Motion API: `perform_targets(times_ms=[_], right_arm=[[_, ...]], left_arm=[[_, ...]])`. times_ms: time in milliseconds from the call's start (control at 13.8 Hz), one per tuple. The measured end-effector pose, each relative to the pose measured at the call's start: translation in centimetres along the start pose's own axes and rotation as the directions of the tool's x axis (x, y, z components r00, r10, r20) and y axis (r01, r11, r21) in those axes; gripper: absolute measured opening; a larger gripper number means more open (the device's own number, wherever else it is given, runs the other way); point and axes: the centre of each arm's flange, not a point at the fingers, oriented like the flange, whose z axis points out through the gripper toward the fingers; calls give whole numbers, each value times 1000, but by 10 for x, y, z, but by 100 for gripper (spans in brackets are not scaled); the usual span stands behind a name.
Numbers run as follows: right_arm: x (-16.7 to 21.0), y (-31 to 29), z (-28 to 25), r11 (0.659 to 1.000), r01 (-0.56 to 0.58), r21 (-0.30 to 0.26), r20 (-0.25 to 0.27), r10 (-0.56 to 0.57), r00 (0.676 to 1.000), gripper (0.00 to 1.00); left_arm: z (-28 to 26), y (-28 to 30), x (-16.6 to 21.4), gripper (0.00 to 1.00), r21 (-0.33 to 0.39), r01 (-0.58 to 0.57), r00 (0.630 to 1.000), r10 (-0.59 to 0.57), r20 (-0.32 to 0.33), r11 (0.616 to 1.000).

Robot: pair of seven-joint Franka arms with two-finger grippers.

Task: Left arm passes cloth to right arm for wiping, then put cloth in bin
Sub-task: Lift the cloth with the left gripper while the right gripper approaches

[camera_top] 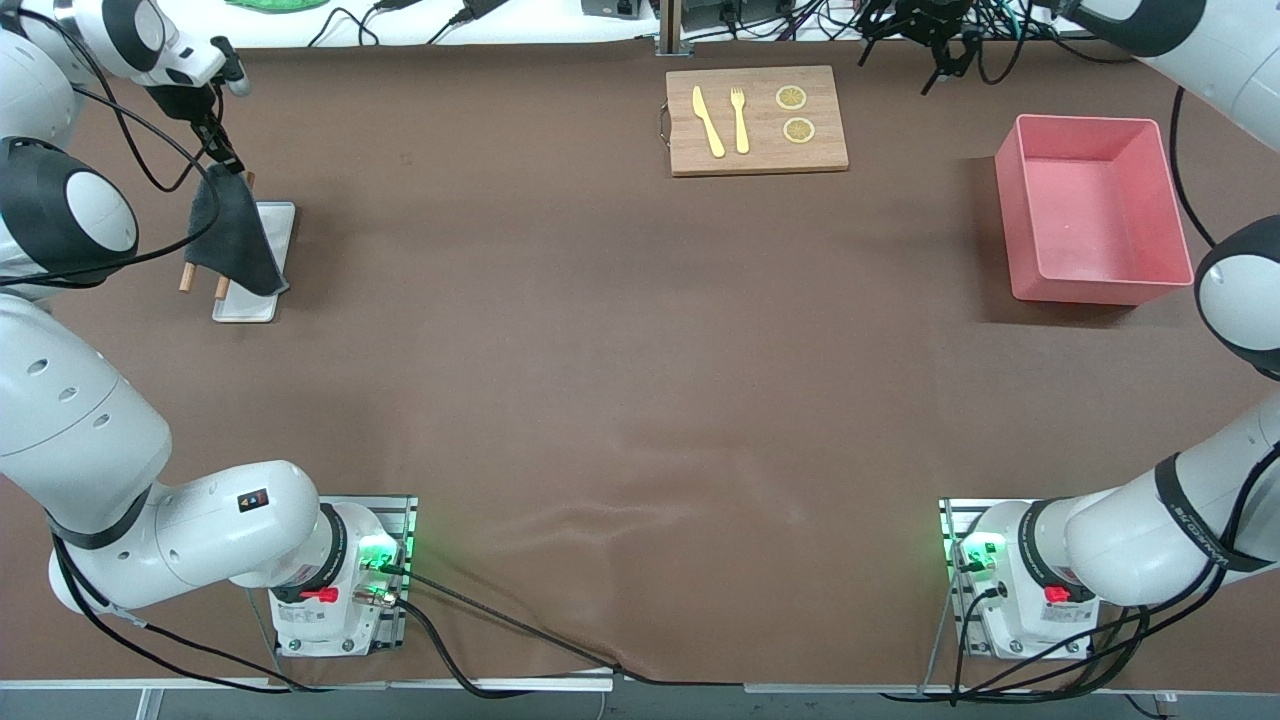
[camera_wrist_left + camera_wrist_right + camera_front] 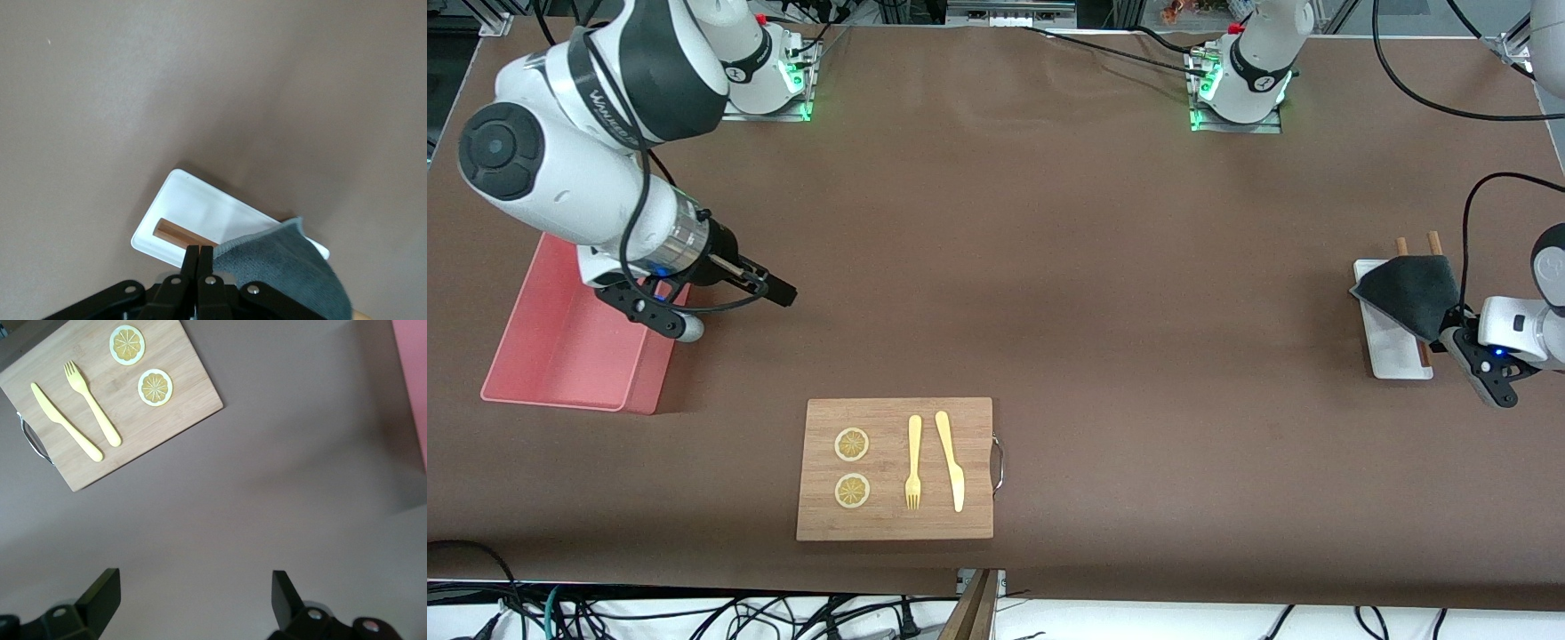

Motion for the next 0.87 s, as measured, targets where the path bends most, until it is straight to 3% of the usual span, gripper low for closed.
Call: perform_targets(times_ms=[145,578,723,867], right_arm=[[-4,-9,6,1000,-29,7,-3,29,1000,100],[-30,-40,15,992,-118,38,-9,118,993,100],[-36,-46,18,988,-147,53,8,147,989,100],[-39,-52,17,977,-194,89,45,190,981,100]], left_arm=[[-32,19,17,2,-9,-6,1000,6,6,1000],[-157,108,102,2,-76,117,993,-115,24,990],[-179,132,131,2,-122,171,984,-176,-28,978],[-184,150,157,2,-226,244,957,-271,-98,943]])
